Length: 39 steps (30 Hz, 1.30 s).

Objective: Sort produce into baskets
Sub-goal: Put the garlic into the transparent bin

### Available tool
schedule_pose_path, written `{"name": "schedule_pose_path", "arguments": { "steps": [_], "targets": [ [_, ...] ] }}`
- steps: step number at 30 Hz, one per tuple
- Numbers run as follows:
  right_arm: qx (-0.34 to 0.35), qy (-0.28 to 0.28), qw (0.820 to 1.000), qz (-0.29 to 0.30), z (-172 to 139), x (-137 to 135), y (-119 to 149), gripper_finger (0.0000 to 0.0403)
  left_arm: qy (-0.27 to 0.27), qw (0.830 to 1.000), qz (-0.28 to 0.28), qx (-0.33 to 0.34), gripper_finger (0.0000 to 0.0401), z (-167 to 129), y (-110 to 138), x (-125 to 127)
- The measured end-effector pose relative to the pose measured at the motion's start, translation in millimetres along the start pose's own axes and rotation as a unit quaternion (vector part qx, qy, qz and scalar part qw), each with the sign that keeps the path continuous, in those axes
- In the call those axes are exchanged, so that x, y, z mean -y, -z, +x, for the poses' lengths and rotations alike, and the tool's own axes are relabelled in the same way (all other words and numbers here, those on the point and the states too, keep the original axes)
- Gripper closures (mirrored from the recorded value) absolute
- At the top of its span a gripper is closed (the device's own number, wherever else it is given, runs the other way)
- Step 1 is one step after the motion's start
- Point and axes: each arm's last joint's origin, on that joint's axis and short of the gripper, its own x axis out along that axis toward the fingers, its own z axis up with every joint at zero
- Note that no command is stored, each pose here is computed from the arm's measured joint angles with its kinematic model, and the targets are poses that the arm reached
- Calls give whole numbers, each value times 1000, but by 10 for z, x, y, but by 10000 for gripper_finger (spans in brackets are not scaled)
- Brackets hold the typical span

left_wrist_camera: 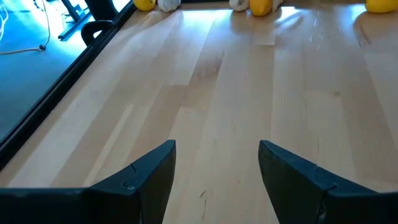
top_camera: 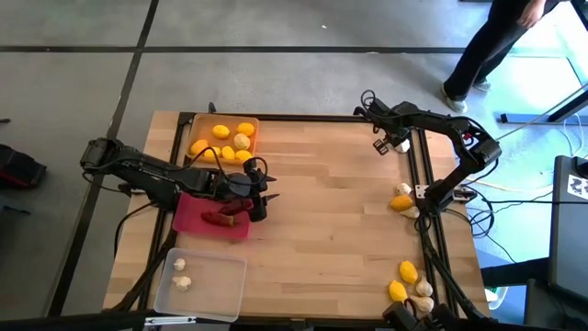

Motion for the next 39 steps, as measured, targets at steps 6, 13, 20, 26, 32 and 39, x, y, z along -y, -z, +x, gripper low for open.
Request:
{"name": "schedule_pose_path", "arguments": {
  "steps": [6,13,20,26,32,39],
  "targets": [
    [18,-2,1000,-18,-53,-69,-8,370,0,1000,-1,1,176,0,-3,0],
    [103,-29,994,-34,-353,-228,22,370,0,1000,-1,3,176,0,-6,0],
    [190,-72,978,-55,-718,-362,148,370,0,1000,-2,4,176,0,-9,1],
    [264,-129,952,-86,-998,-558,257,370,1,1000,-5,12,176,0,-25,2],
    [309,-203,917,-150,-1174,-845,334,370,2,1000,-10,28,154,-2,-58,4],
    [343,-280,863,-243,-1319,-1235,446,370,2,1000,-5,27,115,-2,-56,4]
  ]
}}
